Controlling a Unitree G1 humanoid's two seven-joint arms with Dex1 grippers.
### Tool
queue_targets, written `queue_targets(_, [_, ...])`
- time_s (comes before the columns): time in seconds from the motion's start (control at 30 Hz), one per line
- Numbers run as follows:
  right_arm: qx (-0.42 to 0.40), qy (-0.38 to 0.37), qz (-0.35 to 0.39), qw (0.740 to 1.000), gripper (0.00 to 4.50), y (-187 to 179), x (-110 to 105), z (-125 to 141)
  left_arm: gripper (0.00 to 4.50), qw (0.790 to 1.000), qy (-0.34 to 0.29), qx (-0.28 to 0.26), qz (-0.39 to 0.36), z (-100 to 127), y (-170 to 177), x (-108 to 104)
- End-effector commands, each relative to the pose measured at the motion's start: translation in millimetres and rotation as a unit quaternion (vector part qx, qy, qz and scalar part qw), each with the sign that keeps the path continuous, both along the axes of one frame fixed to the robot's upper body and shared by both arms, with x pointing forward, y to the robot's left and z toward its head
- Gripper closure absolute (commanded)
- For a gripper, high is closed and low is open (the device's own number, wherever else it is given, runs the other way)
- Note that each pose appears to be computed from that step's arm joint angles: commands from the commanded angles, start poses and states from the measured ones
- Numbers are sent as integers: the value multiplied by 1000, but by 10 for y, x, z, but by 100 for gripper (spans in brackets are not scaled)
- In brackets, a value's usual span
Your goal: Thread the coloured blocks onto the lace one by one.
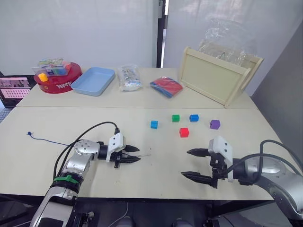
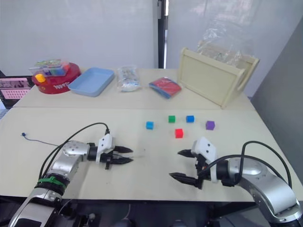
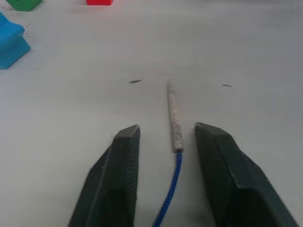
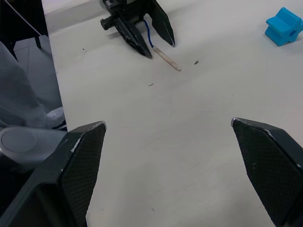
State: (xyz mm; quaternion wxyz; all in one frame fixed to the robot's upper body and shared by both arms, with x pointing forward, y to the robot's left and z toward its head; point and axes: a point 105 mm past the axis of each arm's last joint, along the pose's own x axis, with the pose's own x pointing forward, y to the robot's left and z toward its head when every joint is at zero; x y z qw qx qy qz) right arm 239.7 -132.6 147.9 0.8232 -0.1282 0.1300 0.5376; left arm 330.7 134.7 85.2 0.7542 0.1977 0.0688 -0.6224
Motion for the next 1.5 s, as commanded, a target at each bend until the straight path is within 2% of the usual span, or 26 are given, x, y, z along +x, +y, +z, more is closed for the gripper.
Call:
queue_targets(0.03, [7, -16, 4, 1000, 0, 27, -29, 93, 404, 999, 38, 27, -18, -242, 5, -129])
queue_targets(0.07, [7, -15, 4, 1000, 0, 30, -31, 95, 434, 999, 40, 22, -24, -238, -14, -146])
queue_targets(0.1, [7, -15, 4, 1000, 0, 33, -32, 98, 445, 999, 41, 17, -30, -227, -35, -162])
queue_targets(0.3, [11, -11, 2, 1000, 0, 35, -49, 107, 445, 999, 20, -17, -40, -41, -107, -171])
queue_targets(0.43, [41, -3, -35, 999, 0, -44, -58, 125, 445, 998, -9, -47, -39, 292, -131, -128])
queue_targets(0.5, [49, 4, -53, 997, 0, -99, -84, 105, 445, 998, -11, -51, -42, 379, -126, -147])
queue_targets(0.63, [67, 4, -81, 994, 0, -161, -91, 110, 445, 998, -9, -52, -44, 440, -124, -178])
queue_targets(0.8, [62, -1, -92, 994, 0, -174, -65, 90, 445, 999, -22, 0, -25, 242, -61, -118])
queue_targets(0.93, [64, -5, -89, 994, 0, -146, -56, 119, 334, 999, -32, 15, -19, 189, -4, -59])
queue_targets(1.03, [62, -6, -81, 995, 0, -121, -83, 136, 232, 999, -35, 28, -32, 141, 41, -59])
queue_targets(1.17, [60, -6, -63, 996, 0, -72, -136, 159, 232, 996, -27, 45, -70, 69, 8, -115])
queue_targets(1.5, [55, -11, -59, 997, 0, -37, -130, 163, 232, 993, -34, 63, -99, -32, -83, -99])
